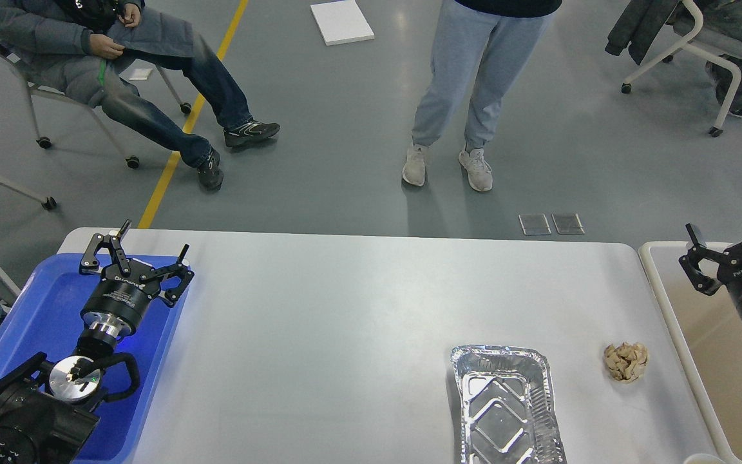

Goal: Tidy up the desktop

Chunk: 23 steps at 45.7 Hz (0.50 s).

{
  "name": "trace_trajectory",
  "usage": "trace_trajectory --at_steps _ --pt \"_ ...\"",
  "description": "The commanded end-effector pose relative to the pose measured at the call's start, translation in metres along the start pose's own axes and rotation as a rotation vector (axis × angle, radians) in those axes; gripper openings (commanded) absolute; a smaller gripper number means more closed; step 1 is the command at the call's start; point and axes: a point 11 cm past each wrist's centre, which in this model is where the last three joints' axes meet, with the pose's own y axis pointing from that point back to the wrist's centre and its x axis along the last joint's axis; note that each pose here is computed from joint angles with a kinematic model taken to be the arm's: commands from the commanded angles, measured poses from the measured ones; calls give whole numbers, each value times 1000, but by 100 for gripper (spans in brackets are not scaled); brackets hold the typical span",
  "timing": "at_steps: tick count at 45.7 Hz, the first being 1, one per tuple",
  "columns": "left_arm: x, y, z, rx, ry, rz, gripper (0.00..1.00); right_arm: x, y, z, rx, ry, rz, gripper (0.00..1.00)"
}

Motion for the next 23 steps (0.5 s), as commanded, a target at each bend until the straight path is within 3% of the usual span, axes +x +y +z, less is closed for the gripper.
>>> trace_trajectory --at_steps 1,23 --pt "0 0 0 -1 0 0 100 2 -1 -5 8 7 4 99" --pt "0 0 0 -1 0 0 100 9 -3 -4 2 21 20 99"
